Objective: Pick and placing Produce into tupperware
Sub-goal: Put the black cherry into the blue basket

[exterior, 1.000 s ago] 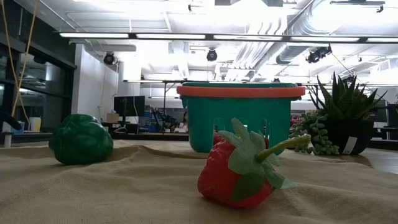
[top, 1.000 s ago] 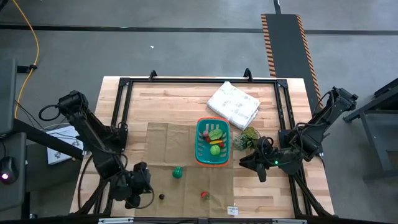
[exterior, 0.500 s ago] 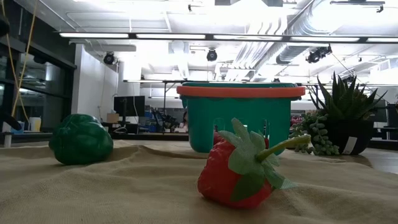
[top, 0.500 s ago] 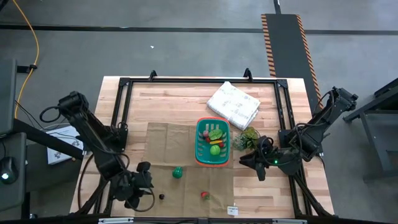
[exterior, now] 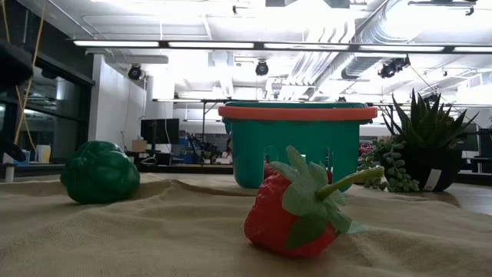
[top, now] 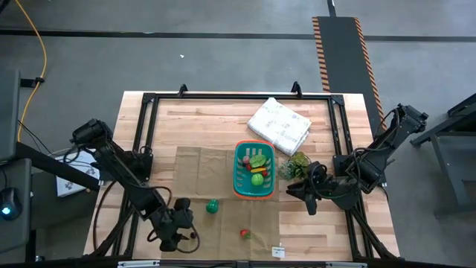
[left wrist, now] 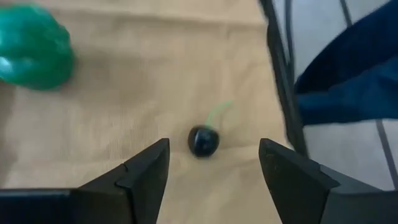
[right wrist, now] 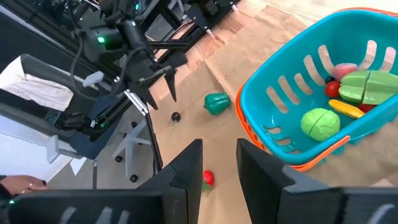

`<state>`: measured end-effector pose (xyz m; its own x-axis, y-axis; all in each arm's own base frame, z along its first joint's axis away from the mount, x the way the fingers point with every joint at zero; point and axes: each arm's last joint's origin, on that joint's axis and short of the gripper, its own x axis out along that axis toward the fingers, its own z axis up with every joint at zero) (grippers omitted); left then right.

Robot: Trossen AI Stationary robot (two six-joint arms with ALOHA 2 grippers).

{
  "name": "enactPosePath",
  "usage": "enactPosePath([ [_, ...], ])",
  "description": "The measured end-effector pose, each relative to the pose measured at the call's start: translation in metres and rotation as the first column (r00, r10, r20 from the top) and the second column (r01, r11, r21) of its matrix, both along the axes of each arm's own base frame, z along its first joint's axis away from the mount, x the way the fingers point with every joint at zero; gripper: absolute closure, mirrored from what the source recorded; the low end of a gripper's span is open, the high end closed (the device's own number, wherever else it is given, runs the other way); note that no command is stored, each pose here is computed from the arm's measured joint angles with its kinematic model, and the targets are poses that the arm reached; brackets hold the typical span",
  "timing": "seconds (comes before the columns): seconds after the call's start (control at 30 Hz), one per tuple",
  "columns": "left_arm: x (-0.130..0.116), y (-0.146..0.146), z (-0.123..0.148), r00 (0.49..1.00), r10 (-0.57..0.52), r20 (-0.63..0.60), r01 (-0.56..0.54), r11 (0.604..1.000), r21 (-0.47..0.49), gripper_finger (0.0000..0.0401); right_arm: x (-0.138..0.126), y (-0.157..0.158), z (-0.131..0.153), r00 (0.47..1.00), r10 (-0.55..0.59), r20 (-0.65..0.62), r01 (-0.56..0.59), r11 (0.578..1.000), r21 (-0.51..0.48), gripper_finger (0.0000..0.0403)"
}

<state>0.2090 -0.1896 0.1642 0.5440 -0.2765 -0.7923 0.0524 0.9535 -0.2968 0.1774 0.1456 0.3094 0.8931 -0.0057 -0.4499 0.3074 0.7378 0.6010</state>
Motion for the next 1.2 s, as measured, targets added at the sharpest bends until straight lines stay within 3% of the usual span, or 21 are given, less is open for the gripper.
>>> enactPosePath([
  [0.33, 0.003, -0.002, -0.016, 0.997, -0.045, -0.061, 0.046, 0.999, 0.025, 0.0163, 0.0, 0.0, 0.0, 1.0, 0.0, -0.003, 0.0, 1.0, -0.002, 0.0314],
  [0.63, 0.011, -0.009, -0.01, 1.0, -0.018, 0.017, 0.02, 0.996, -0.084, 0.0158, -0.001, -0.001, -0.001, 1.0, -0.005, -0.011, 0.005, 1.0, -0.009, 0.0314],
  [0.83, 0.011, -0.01, -0.009, 0.999, 0.035, -0.002, -0.035, 0.99, -0.139, 0.0164, -0.001, -0.001, -0.002, 1.0, -0.018, -0.016, 0.019, 1.0, 0.002, 0.0314],
  [1.2, 0.009, -0.007, -0.011, 0.996, -0.08, 0.03, 0.081, 0.997, -0.013, 0.0187, -0.001, -0.002, -0.002, 0.999, -0.029, -0.022, 0.03, 0.999, 0.015, 0.0314],
])
